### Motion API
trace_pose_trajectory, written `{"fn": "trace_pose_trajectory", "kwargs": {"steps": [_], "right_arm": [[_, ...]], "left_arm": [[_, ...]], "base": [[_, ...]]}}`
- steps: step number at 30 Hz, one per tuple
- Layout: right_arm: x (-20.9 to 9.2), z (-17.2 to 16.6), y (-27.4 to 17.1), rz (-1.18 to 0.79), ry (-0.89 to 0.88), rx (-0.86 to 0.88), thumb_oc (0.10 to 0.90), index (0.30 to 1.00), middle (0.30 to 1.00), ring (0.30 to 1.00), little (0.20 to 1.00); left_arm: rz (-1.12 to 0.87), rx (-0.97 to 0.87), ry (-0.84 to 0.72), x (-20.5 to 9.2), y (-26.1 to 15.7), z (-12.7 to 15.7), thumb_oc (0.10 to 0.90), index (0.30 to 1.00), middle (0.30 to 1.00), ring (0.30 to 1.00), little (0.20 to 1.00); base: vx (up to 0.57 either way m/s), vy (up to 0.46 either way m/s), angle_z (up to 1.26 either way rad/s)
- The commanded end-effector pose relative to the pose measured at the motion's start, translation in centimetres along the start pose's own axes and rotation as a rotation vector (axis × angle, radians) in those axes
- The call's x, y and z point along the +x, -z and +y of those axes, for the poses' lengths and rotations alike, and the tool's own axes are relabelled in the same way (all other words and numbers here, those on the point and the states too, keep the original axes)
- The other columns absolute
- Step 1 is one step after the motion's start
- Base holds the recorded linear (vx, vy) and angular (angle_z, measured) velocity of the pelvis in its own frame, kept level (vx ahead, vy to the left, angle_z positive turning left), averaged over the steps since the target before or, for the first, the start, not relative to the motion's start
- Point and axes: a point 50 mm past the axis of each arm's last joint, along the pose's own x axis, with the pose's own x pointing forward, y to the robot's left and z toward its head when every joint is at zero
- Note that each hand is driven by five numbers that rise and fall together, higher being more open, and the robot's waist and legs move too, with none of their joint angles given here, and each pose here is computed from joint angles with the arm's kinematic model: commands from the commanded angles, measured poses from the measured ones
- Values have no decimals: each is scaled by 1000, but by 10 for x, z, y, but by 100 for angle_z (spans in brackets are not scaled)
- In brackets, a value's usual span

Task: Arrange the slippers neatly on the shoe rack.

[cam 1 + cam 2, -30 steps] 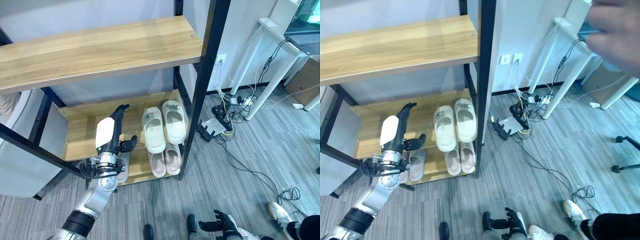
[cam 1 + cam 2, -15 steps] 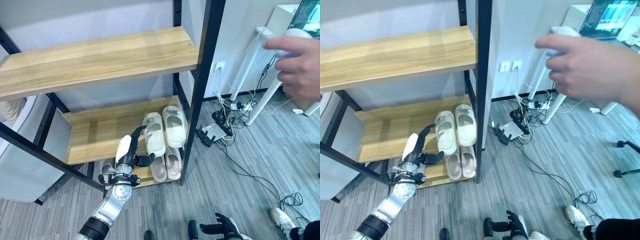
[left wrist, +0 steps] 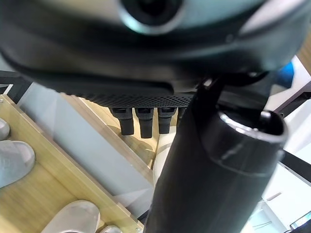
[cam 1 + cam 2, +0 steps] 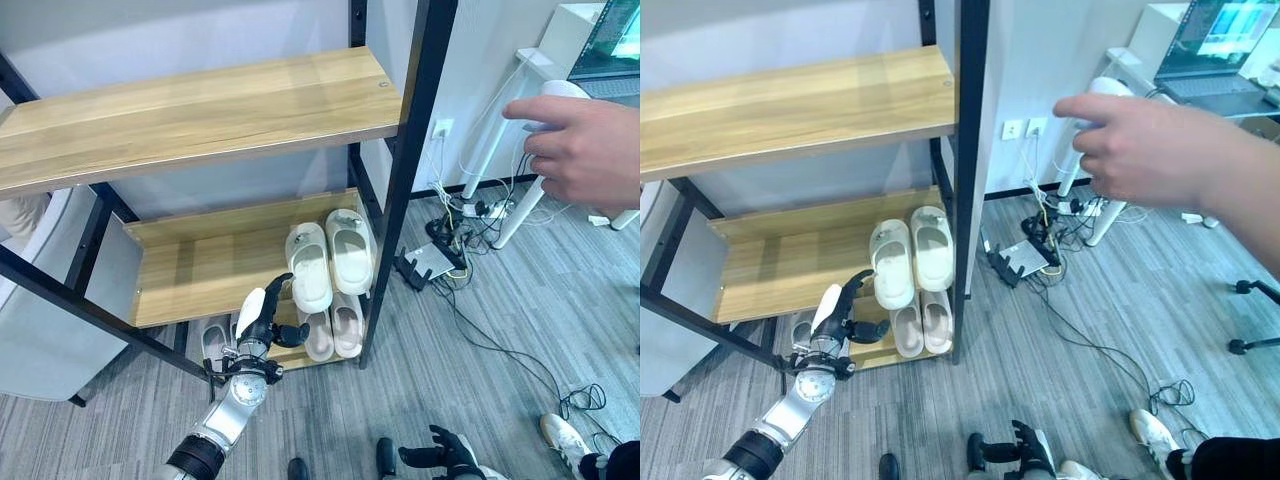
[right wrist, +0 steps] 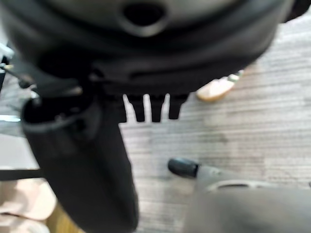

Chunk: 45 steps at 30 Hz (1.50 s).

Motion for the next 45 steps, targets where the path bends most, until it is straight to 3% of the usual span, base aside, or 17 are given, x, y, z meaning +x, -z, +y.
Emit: {"fn": "trace_pose_trajectory", "kwargs": {"steps": [1, 15, 26, 45], "right_arm": [[3, 4, -17, -51, 13, 16, 800, 900, 900, 900, 900], [3, 10, -21, -62, 0, -10, 800, 900, 900, 900, 900], [3, 10, -18, -50, -3, -25, 800, 900, 900, 900, 900], [3, 16, -29, -91, -26, -3, 800, 900, 900, 900, 900]], "left_arm": [[-234, -46, -94, 37, -63, 17, 800, 900, 900, 900, 900], [-216, -44, -40, 50, -76, -5, 800, 900, 900, 900, 900], [-216, 38, -72, 62, -78, 2, 800, 900, 900, 900, 900], [-261, 57, -90, 45, -72, 6, 800, 900, 900, 900, 900]], "base": [[0, 0, 0], [0, 0, 0], [3, 1, 0], [0, 0, 0]]}}
